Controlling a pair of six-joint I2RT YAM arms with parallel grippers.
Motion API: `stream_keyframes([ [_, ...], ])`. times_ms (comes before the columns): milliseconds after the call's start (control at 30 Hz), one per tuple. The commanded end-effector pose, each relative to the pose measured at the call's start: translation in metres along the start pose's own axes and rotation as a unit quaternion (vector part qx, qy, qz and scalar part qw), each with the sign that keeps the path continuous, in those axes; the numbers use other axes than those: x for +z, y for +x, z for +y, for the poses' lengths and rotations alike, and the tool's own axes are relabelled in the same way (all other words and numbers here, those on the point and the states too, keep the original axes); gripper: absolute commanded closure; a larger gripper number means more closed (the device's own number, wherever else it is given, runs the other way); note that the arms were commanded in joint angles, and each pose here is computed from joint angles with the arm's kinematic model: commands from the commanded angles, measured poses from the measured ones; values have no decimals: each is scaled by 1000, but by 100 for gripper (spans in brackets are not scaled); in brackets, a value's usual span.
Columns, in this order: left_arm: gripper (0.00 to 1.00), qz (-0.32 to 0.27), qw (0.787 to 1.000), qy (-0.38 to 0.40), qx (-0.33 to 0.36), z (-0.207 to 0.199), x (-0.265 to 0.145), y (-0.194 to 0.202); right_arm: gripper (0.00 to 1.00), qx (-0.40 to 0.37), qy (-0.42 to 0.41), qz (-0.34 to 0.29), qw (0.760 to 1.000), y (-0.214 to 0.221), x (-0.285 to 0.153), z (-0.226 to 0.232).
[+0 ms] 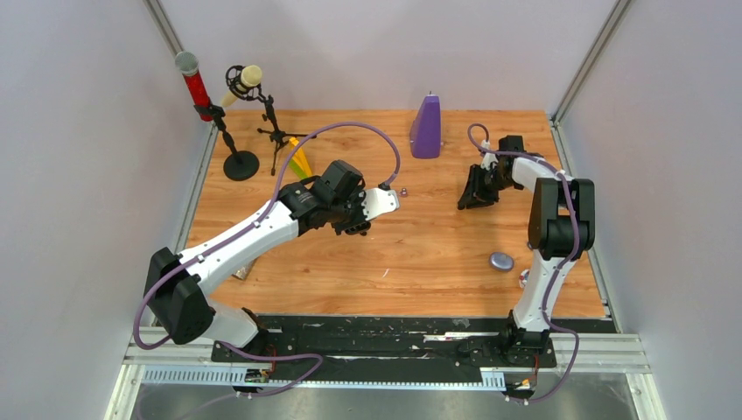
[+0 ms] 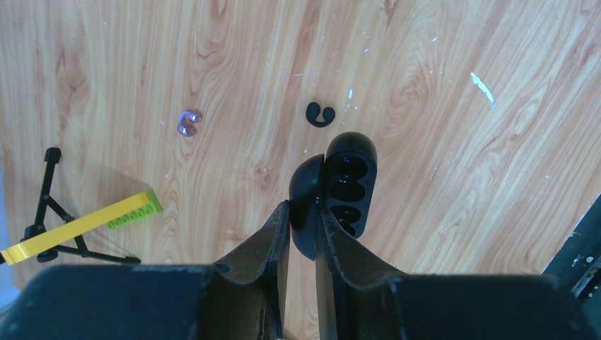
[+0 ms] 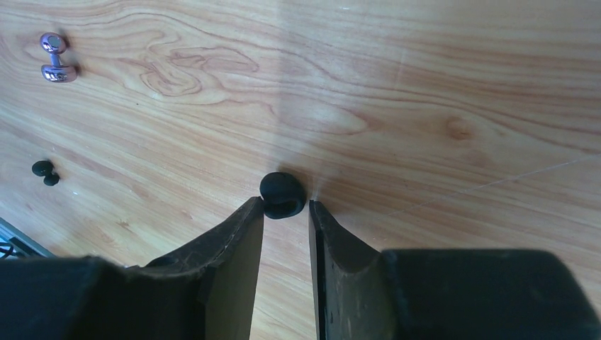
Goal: Insert the wireless bluetooth earbuds into the charging case
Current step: Pick up the earbud from the center of the board.
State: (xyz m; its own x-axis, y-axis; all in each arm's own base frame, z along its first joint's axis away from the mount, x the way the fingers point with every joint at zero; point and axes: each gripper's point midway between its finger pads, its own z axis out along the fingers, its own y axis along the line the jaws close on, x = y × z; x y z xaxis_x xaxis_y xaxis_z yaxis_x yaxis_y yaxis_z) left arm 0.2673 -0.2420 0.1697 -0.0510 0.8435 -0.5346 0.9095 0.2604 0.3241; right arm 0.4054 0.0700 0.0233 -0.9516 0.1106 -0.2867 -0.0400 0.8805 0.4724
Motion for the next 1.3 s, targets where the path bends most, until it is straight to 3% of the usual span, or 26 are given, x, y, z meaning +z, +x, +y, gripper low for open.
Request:
stream_keyframes([
  [0,75,-28,999,-14,5,4,-11,-14,69,-4,15,8,1000,3,16,-8],
  [333,75,-31,999,-15,6,5,-13,-15,67,0,2,-17,1000,-3,-2,-5],
  [600,75,-32,999,-16,6,4,-14,-15,78,4,-1,-21,1000,-1,-6,-7],
  [867,75,-31,999,-15,6,4,-14,-15,74,15,-4,-24,1000,1,-10,-11],
  [1033,75,-33,999,-16,6,4,-15,-16,69,27,-48,-33,998,0,-22,-6],
  [1267,75,-32,999,-14,6,4,-14,-15,70,39,-45,-37,998,-2,-22,-12],
])
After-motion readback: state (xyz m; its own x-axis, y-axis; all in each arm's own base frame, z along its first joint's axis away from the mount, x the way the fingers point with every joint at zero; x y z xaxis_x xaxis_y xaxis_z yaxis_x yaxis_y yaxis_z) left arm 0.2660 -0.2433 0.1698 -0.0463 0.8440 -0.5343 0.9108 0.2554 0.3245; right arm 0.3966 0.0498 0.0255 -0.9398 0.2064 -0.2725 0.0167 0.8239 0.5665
